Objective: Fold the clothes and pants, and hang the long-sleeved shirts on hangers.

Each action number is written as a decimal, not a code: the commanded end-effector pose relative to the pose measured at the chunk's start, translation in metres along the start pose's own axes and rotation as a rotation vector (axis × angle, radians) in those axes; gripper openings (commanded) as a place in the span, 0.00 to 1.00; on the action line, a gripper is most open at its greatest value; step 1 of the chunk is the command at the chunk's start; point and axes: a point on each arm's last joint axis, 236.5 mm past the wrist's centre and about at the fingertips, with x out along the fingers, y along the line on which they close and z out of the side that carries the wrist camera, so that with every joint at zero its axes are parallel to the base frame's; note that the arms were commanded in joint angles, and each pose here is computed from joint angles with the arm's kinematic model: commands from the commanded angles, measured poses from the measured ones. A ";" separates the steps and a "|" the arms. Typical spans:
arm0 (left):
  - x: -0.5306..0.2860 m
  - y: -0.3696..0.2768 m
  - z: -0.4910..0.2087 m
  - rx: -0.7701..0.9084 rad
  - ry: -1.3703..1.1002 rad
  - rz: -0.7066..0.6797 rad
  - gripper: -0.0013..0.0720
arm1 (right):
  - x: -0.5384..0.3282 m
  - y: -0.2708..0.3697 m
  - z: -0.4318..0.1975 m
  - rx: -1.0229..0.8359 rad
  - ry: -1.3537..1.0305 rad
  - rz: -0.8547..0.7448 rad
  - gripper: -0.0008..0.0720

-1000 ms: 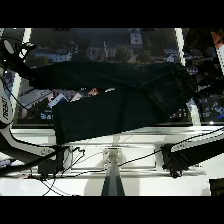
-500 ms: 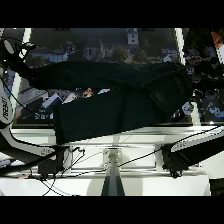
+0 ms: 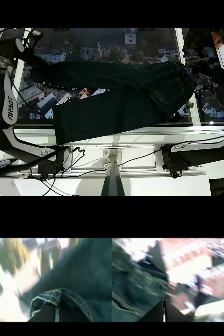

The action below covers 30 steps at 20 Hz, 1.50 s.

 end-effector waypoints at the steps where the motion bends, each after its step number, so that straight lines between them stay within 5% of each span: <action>1: -0.007 -0.004 0.053 0.039 -0.166 0.069 0.05 | -0.017 -0.019 -0.024 0.082 -0.004 -0.010 0.05; 4: -0.007 -0.007 0.055 0.042 -0.168 0.067 0.05 | 0.007 -0.003 -0.042 0.120 0.019 0.117 0.10; 5: -0.006 -0.007 0.054 0.042 -0.163 0.064 0.05 | 0.020 0.008 -0.046 0.151 0.032 0.166 0.21; 7: -0.006 -0.008 0.052 0.043 -0.156 0.060 0.05 | 0.048 0.029 -0.055 0.198 0.057 0.238 0.68; 9: -0.006 -0.008 0.052 0.043 -0.154 0.058 0.05 | 0.078 0.042 -0.064 0.205 0.098 0.251 0.71; 14: -0.006 -0.009 0.052 0.043 -0.154 0.058 0.05 | 0.120 0.062 -0.054 0.160 0.071 0.206 0.70; 15: -0.006 -0.009 0.052 0.043 -0.154 0.058 0.05 | 0.121 0.063 -0.048 0.163 0.050 0.195 0.60; 17: -0.006 -0.009 0.052 0.043 -0.154 0.058 0.05 | 0.117 0.063 -0.037 0.143 0.023 0.182 0.18; 18: -0.006 -0.008 0.052 0.043 -0.154 0.058 0.05 | 0.112 0.059 -0.030 0.124 0.006 0.167 0.06; 24: -0.016 0.004 0.085 0.036 -0.287 0.129 0.05 | 0.036 -0.007 -0.009 0.046 -0.105 -0.201 0.05; 30: -0.049 0.033 0.141 -0.317 -0.583 0.175 0.05 | -0.016 -0.051 -0.098 0.279 -0.178 -0.290 0.05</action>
